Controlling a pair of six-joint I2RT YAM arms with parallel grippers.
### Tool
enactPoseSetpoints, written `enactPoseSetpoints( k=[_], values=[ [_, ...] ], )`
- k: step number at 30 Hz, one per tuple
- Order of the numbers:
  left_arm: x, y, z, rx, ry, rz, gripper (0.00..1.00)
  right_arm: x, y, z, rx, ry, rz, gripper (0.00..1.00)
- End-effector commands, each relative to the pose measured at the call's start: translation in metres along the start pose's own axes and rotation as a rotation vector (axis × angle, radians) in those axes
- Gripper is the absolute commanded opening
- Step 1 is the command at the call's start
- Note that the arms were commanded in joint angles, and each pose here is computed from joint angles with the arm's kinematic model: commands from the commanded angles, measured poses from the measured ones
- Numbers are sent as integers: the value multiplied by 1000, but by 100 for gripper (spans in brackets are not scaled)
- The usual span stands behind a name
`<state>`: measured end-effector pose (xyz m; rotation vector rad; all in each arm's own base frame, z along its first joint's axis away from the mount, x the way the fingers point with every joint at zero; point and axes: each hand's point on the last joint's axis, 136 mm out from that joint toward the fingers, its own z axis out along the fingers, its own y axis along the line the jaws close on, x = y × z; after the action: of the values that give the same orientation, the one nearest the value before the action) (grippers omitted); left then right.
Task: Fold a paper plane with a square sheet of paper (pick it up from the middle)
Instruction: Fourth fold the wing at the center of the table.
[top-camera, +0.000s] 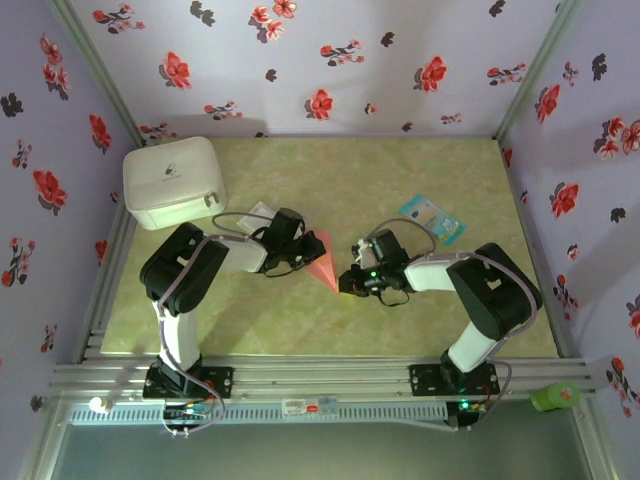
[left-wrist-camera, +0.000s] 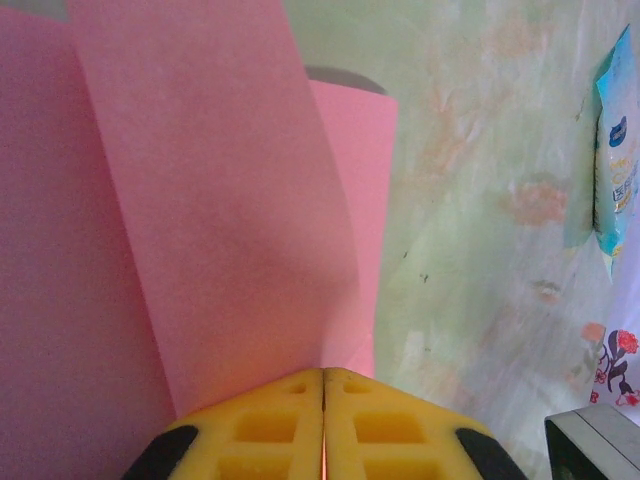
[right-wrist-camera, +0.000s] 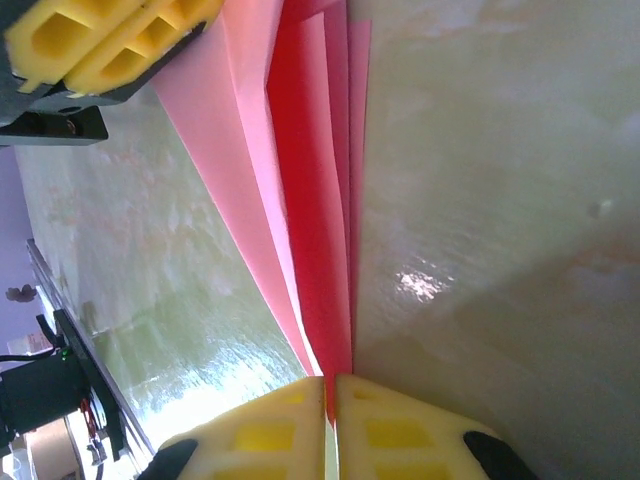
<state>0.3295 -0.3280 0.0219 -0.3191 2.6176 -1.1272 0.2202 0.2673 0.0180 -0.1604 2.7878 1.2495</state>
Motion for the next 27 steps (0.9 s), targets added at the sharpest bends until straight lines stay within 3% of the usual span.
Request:
enactPoseSetpoints(
  k=[1, 11, 20, 24, 27],
  values=[
    [5, 22, 6, -68, 24, -17, 9, 33, -24, -1, 82, 111, 77, 10],
    [6, 23, 6, -70, 25, -18, 9, 31, -23, -1, 91, 105, 66, 8],
    [8, 29, 6, -88, 27, -12, 8, 2, 7, -24, 58, -16, 20, 25],
    [8, 29, 6, -88, 27, -12, 7, -9, 23, -34, 35, -56, 2, 26],
    [8, 30, 6, -89, 27, -13, 7, -17, 37, -32, -28, -60, 1, 16]
  ],
)
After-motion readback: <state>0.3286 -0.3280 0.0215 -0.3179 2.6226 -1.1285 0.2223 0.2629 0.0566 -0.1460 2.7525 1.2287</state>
